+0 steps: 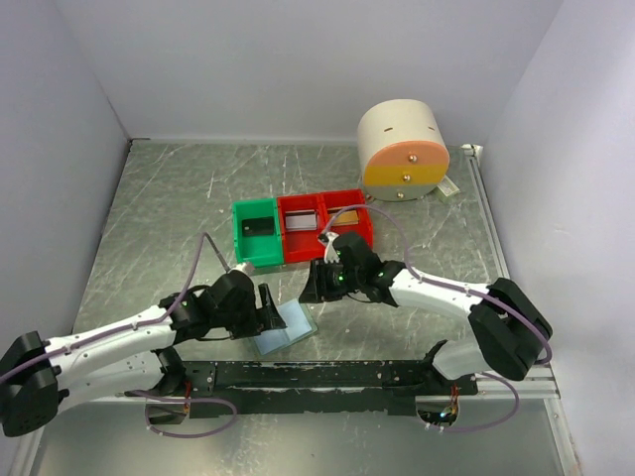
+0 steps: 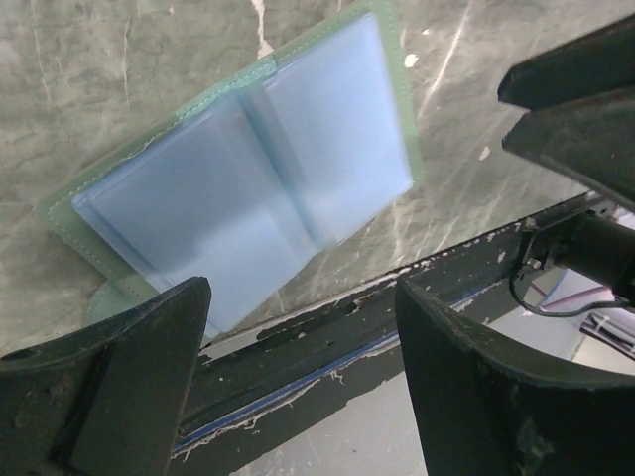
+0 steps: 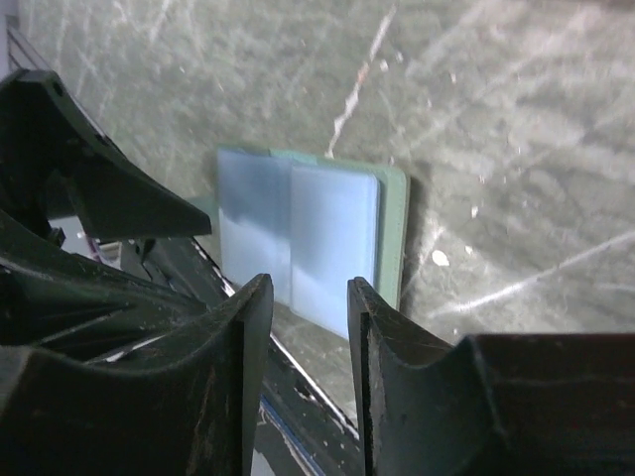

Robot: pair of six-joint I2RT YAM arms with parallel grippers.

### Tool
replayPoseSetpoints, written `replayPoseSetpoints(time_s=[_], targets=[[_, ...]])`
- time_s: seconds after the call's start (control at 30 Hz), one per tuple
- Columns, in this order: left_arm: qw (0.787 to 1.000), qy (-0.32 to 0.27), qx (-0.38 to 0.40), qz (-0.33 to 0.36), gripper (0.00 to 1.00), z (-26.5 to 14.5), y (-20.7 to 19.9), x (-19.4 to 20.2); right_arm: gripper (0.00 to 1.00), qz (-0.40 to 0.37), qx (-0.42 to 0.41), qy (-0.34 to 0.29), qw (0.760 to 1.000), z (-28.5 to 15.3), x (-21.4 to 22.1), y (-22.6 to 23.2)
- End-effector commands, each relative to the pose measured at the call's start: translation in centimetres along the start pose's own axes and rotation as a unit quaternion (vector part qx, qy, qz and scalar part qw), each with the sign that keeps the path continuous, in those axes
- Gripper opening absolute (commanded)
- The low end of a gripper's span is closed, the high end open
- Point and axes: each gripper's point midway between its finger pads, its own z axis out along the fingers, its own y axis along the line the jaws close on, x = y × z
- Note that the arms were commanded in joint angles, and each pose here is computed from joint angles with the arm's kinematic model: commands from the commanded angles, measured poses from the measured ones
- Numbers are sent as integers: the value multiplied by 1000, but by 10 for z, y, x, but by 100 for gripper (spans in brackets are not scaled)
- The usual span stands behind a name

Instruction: Take the credit cards out of the card holder

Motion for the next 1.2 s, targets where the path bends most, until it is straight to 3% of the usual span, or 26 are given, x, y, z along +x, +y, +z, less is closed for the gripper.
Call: replayPoseSetpoints(time_s=[0.0,0.63,1.17], targets=[[1000,-23,-13,-11,86,5,-6,-5,36,25,4,22,999,0,20,-3],[999,-8,-44,-19,80,12,26,17,31,39,10,90,995,24,56,-13],[996,0,-82,-23,61,24,45,24,31,39,91,97,990,22,65,-45]])
